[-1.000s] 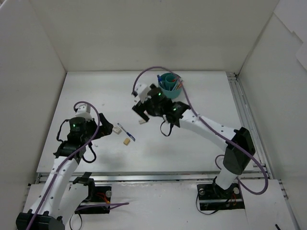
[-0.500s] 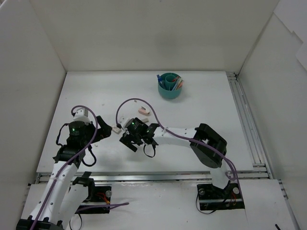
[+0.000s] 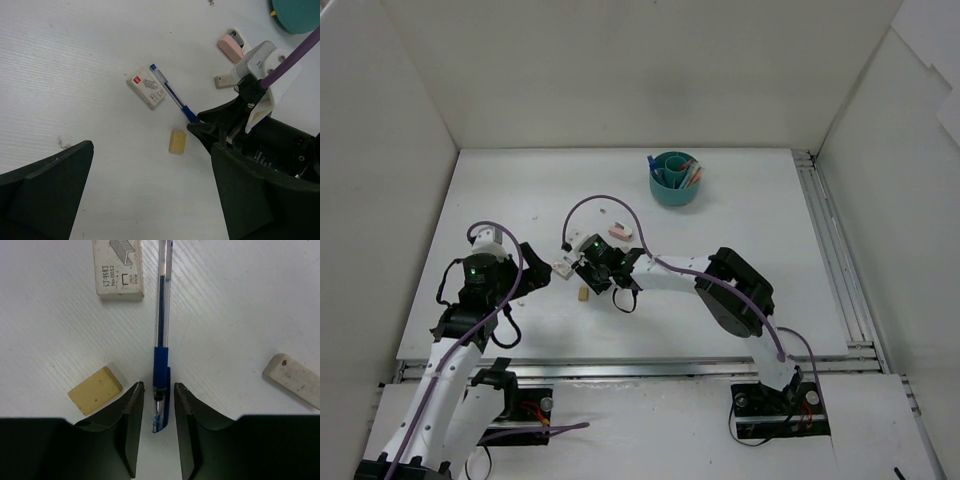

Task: Sort the stationery into containers
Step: Pick up the pen from the center of the board, then place the pen in the storage box.

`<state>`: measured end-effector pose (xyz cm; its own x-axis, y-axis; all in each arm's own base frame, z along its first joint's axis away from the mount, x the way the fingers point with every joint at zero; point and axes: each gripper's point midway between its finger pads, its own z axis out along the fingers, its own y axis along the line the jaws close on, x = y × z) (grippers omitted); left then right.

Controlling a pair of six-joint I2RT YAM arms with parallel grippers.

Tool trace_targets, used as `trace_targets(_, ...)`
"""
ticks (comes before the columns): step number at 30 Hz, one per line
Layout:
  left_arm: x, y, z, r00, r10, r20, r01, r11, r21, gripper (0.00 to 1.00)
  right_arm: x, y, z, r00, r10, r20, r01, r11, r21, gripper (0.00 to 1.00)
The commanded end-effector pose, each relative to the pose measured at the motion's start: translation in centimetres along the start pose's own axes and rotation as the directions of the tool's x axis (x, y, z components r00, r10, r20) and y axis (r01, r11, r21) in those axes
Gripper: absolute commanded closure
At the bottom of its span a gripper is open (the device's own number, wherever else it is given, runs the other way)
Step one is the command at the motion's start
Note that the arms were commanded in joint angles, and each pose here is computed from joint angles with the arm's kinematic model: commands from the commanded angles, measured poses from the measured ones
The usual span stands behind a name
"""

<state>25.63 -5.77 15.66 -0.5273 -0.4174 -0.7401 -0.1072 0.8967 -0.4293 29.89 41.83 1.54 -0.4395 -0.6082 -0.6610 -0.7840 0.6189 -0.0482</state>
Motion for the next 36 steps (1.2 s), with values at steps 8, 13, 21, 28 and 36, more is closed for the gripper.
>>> trace_targets(8,-1.3,-0.4,0.1,0.999,0.0,0.046,-0.001,1.0,0.013,0.0,-1.3,0.4,-0.3,0.999,-0.044,0.029,0.047,0.992,-0.119,1.0)
trace_targets(13,-1.4,-0.5,0.1,0.999,0.003,0.05,-0.004,1.0,0.017,0.0,-5.4,-1.7,-4.9,0.978,-0.156,0.136,0.162,0.986,-0.032,1.0)
trace_targets(21,-2.3,-0.7,-0.1,0.997,0.012,0.074,-0.013,1.0,0.013,0.0,-10.5,-12.1,-14.0,0.929,-0.346,0.134,0.298,0.911,0.286,1.0)
trace_targets(28,-2.5,-0.8,0.9,0.998,0.021,0.062,-0.021,1.0,0.01,0.0,-12.9,-24.8,-21.3,0.834,-0.535,-0.134,0.525,0.697,0.489,1.0)
trace_targets(36,-2.9,-0.4,1.2,0.997,0.037,0.071,-0.037,0.999,-0.012,0.0,-13.7,-34.8,-26.3,0.584,-0.565,-0.583,0.812,0.385,0.44,1.0)
